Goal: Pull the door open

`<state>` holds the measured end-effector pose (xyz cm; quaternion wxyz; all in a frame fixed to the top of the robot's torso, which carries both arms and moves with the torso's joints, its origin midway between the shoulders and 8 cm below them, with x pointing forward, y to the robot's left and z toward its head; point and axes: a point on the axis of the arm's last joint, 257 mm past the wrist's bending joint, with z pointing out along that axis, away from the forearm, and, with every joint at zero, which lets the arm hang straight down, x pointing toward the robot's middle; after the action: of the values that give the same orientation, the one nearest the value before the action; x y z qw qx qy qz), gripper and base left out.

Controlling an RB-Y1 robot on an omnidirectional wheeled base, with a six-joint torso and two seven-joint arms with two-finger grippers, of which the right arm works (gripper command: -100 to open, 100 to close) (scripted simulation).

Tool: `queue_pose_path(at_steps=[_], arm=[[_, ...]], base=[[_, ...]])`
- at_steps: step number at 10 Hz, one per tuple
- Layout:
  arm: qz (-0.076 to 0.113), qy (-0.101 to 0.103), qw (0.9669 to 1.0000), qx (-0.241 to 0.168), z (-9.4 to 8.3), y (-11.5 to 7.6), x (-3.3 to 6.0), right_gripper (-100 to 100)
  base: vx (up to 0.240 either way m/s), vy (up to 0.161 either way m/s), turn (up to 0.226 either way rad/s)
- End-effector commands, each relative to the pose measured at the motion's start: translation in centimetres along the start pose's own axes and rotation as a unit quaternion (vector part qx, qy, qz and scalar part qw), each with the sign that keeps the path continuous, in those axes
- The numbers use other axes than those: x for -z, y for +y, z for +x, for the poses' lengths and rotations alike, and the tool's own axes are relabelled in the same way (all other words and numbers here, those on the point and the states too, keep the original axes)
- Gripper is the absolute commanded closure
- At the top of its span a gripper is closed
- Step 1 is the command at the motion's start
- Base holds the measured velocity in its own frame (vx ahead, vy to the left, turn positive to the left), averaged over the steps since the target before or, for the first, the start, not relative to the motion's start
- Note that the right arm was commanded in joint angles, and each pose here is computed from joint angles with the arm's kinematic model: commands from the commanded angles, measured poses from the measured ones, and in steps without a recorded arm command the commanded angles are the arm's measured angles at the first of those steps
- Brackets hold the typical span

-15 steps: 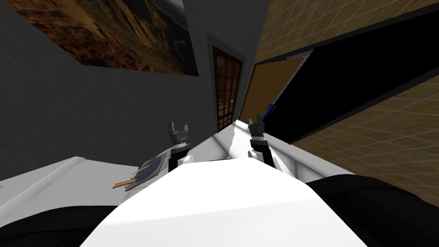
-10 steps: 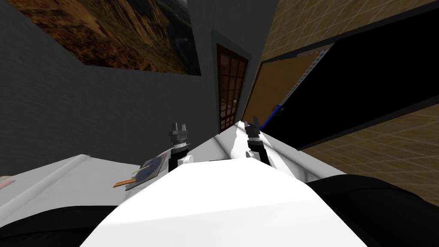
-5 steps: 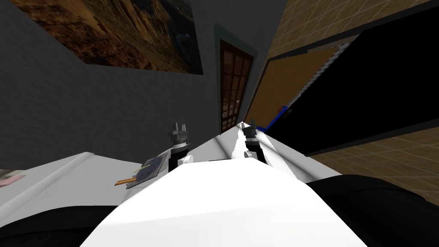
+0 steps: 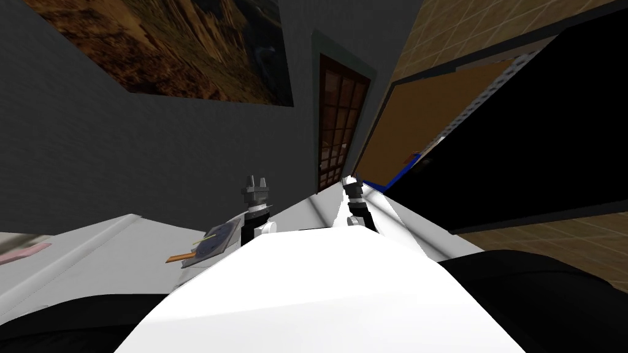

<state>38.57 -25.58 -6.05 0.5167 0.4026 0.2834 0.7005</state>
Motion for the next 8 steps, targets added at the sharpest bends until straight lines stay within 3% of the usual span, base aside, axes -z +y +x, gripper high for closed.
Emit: queue_pose_path(at_steps=[1,4,8], arm=[[0.006,0.0,0.9996,-0.027,-0.1,-1.0,0.34,-100],[0.02,0.0,0.9971,-0.074,-0.3,-2.9,0.9,-100],[0.039,-0.005,0.9896,-0.138,-0.7,-5.6,1.85,-100]], base=[[0.103,-0.031,0.094],[0.089,-0.026,0.102],[0.084,-0.037,0.107]])
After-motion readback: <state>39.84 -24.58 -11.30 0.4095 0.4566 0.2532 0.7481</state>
